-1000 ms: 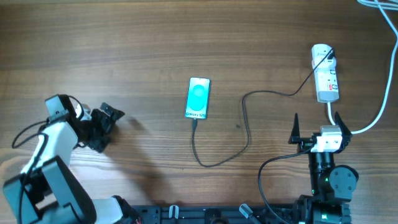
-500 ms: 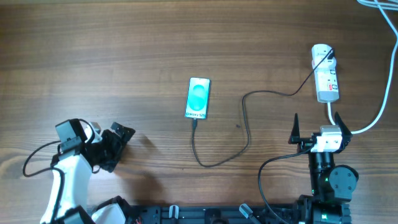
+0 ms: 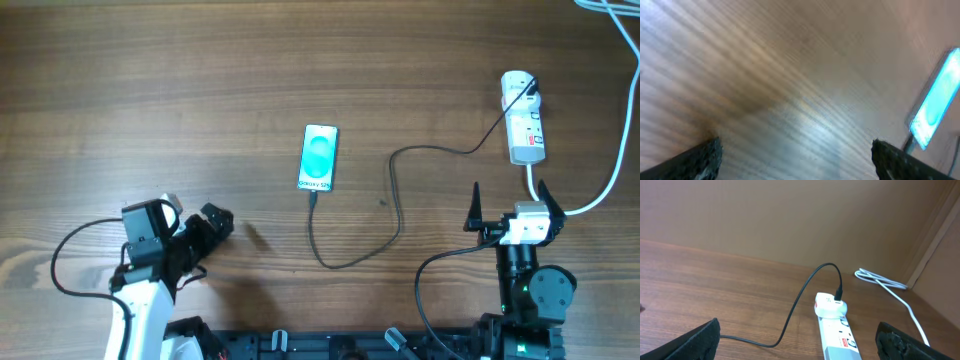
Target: Plug charger to phone and switch on socket
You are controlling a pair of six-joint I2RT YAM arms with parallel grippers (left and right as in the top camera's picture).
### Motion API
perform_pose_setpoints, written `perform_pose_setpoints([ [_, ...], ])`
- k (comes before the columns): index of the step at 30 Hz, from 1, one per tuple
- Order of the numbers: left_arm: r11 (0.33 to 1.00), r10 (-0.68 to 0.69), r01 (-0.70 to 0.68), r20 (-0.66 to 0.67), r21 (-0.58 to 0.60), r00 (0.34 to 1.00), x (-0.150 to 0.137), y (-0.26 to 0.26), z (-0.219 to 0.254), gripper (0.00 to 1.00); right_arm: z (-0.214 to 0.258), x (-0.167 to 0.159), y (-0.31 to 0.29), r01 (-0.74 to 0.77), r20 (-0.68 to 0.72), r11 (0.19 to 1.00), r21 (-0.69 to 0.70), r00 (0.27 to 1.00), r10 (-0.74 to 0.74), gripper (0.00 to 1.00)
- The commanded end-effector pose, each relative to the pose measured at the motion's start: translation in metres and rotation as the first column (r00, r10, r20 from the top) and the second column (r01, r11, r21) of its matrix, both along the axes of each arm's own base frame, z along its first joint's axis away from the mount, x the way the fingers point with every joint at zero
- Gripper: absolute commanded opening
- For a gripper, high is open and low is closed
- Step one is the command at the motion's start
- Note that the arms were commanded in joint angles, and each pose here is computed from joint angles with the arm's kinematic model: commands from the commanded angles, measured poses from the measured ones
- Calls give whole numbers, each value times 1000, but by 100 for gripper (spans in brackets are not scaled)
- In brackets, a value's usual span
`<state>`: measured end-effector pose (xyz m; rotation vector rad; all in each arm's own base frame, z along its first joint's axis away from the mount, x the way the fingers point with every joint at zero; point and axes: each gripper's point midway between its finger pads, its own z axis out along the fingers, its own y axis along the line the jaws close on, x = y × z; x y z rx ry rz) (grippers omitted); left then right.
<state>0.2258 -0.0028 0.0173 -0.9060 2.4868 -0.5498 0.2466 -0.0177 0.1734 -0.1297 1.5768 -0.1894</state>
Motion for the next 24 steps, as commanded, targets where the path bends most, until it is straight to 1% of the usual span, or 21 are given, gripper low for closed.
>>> perform_pose_setpoints([
  [1,994,2,-16,128,111,992,10,11,-7,100,3,-1,-3,18,15,1000,-8,1000,-18,100],
  [4,983,-67,18,269,181,961,20,10,-1,100,3,-1,-3,18,15,1000,-9,1000,-18,100],
  [7,974,-103,29,328,224,939,20,10,0,100,3,-1,-3,18,15,1000,-8,1000,-18,100],
  [12,969,-119,35,337,243,934,15,9,-6,100,3,-1,-3,18,15,1000,-8,1000,-18,100],
  [16,968,-131,45,344,247,930,16,7,-4,100,3,-1,-3,18,15,1000,-8,1000,-18,100],
  [24,947,-162,48,342,318,926,14,3,1,100,3,-1,-3,18,15,1000,-8,1000,-18,100],
])
